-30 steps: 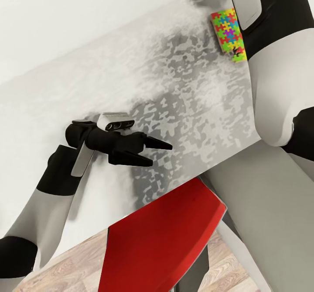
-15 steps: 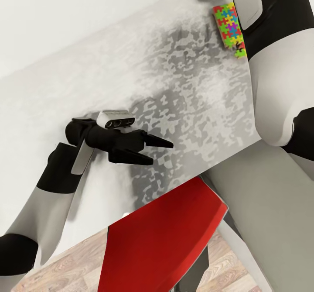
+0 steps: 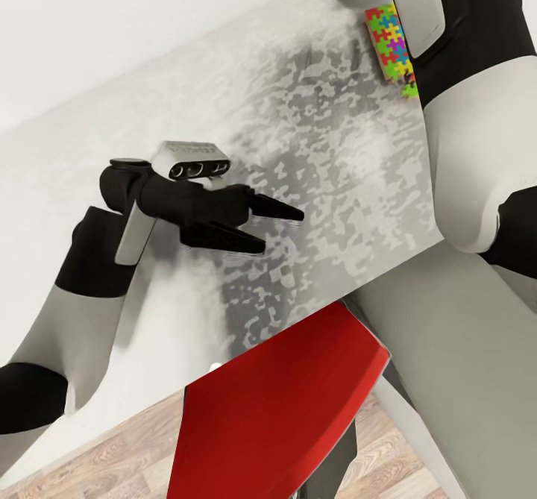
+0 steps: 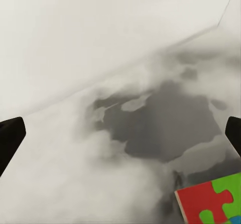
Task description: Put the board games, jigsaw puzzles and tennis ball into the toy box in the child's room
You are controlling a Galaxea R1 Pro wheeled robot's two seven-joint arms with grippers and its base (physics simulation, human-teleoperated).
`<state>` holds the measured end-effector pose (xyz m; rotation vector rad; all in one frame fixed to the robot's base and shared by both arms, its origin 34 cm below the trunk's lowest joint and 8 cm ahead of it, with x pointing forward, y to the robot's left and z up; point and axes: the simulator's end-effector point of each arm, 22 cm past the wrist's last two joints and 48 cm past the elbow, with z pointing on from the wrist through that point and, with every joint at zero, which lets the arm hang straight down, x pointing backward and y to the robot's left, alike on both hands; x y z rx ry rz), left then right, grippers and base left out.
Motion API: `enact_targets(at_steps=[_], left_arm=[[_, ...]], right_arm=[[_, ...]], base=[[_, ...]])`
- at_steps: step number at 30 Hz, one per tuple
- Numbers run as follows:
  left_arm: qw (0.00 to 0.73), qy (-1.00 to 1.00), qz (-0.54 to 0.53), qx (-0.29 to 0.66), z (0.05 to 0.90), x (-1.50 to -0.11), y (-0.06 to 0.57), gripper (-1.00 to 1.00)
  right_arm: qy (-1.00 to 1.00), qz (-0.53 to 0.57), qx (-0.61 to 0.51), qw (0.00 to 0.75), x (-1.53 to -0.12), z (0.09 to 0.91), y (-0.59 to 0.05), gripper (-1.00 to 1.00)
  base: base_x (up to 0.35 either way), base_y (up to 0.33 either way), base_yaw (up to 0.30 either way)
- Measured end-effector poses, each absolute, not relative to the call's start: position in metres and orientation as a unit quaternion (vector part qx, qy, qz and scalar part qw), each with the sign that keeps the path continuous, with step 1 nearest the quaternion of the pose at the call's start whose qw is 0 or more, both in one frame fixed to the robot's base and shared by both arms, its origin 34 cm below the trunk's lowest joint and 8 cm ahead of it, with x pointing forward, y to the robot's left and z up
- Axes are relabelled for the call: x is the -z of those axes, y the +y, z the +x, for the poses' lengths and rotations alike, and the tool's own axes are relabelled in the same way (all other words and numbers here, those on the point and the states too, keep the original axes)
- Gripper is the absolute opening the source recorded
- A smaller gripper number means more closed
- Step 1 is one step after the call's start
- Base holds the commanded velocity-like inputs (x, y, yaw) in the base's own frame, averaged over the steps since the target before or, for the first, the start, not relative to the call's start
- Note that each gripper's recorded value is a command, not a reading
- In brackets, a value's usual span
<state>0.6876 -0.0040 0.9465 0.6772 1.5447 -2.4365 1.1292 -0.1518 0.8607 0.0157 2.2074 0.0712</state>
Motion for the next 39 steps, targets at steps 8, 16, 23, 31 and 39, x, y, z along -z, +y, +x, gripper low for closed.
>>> enact_targets(at_steps=[8,16,23,31,39], left_arm=[[0.093,0.516,0.256,0.813,0.696,-0.957,-0.009,1.0],[0.098,0.52,0.271,0.804,0.717,-0.964,-0.011,1.0],[0.093,0.523,0.276,0.801,0.733,-0.966,-0.019,1.0],[0.084,0.528,0.275,0.799,0.752,-0.968,-0.03,1.0],[0.084,0.529,0.28,0.796,0.77,-0.977,-0.037,1.0]], right_arm=[[0.893,0.007,-0.028,0.448,-0.859,1.129,-0.152,1.0],[0.894,0.008,-0.027,0.446,-0.857,1.128,-0.151,1.0],[0.895,0.007,-0.027,0.444,-0.856,1.127,-0.151,1.0],[0.896,0.008,-0.026,0.443,-0.855,1.127,-0.152,1.0],[0.896,0.008,-0.026,0.443,-0.855,1.127,-0.152,1.0]], base=[[0.0,0.0,0.0],[0.0,0.0,0.0],[0.0,0.0,0.0],[0.0,0.0,0.0],[0.0,0.0,0.0]])
